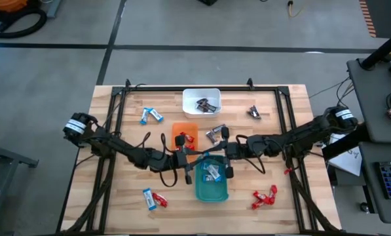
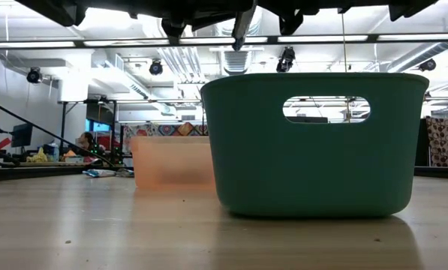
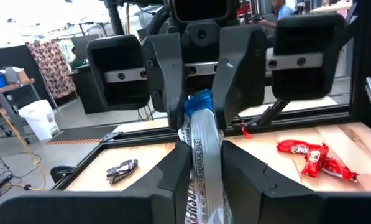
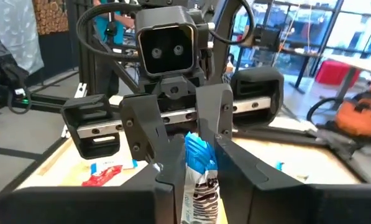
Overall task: Sort candy
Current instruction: Put the white chocolate bar into the green bin
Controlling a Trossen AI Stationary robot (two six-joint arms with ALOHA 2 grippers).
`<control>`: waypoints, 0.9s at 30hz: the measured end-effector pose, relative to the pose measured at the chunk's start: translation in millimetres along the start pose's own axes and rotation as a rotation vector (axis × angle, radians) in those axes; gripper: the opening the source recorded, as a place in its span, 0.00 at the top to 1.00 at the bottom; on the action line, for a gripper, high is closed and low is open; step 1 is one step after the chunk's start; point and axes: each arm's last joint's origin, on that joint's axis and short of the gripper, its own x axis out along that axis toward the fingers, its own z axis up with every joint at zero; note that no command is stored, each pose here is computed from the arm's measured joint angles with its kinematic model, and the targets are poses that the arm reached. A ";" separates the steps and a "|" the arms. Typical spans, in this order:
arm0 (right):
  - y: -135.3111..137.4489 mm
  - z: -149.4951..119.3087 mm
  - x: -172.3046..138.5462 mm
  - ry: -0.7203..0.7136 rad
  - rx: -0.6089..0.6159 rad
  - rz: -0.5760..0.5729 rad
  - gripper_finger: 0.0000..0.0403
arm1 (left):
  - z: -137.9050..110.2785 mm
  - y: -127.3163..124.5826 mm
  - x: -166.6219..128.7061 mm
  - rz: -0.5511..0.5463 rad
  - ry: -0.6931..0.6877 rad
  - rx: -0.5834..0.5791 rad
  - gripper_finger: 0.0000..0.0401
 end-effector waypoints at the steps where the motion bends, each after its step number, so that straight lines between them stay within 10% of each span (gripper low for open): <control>1: -0.1 0.1 -0.7 0.007 0.017 0.002 0.83 | 0.0 -1.1 -1.0 -0.003 0.007 0.005 0.81; 27: 7.5 -44.8 -4.6 0.433 0.297 0.080 0.78 | 10.4 27.3 -68.6 -0.024 0.526 -0.095 0.76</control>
